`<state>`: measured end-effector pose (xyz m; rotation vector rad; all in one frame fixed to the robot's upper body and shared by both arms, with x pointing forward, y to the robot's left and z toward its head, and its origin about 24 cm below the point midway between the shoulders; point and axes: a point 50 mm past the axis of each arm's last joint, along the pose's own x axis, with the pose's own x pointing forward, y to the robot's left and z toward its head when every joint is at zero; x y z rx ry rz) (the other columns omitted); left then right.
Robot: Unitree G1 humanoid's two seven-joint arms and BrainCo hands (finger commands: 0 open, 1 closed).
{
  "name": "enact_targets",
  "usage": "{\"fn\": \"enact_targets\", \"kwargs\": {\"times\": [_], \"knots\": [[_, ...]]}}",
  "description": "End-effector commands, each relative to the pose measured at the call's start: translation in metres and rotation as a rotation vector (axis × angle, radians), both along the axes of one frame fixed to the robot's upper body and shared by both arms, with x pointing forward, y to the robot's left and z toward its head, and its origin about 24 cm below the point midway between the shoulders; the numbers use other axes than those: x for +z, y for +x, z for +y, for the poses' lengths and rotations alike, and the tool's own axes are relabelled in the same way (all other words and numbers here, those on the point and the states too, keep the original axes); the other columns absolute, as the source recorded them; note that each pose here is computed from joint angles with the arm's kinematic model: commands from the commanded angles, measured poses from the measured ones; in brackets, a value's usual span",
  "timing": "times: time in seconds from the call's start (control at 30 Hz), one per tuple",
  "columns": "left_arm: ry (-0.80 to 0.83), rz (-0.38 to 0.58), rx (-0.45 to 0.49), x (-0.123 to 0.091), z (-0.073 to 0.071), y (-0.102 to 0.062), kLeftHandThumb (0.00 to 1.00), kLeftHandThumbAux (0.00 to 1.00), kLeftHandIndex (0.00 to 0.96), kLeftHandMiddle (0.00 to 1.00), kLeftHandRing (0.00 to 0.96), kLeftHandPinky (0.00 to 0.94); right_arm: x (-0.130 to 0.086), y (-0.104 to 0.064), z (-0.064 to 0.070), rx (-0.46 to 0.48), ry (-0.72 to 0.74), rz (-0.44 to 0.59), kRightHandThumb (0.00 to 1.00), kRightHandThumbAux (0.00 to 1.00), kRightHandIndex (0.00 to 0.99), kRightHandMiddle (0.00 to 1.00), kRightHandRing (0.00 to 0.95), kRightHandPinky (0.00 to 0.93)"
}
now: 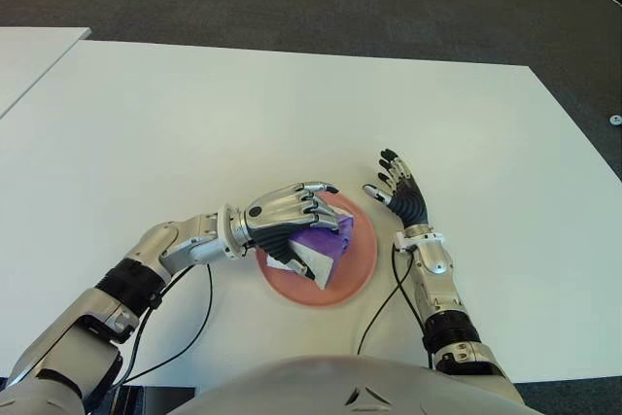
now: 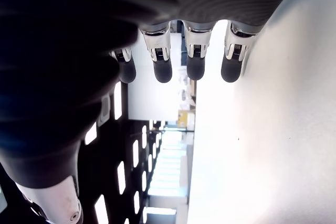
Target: Put the tissue paper into the plate.
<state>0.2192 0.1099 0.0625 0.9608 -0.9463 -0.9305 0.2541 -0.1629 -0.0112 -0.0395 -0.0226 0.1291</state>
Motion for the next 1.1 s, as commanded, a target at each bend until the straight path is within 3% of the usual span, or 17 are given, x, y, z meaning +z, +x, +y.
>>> {"fn": "enact_targets", "kwargs": {"times": [0.03,0.83,1.1], "knots": [[0.050,0.002,0.001,-0.0022,0.0026,-0.0043,0.128,0.616,0.100,0.158,0.139,0.143,-0.0599,-0.0426,-0.0034,-0.030,0.017,0.344,0.000,0.768,0.000,0.000,0.000,0.000],[0.112,0.022,0.016,0.0023,0.0063,-0.0044,0.142,0.623,0.085,0.117,0.112,0.134,-0.0589,-0.0422,-0.0032,-0.024,0.005,0.336,0.000,0.779,0.000,0.000,0.000,0.000],[0.175,0.008,0.023,-0.0009,0.0050,-0.0041,0.068,0.557,0.014,0.020,0.013,0.013,-0.0584,-0.0431,-0.0029,-0.017,-0.011,0.329,0.000,0.755,0.000,0.000,0.000,0.000]]}}
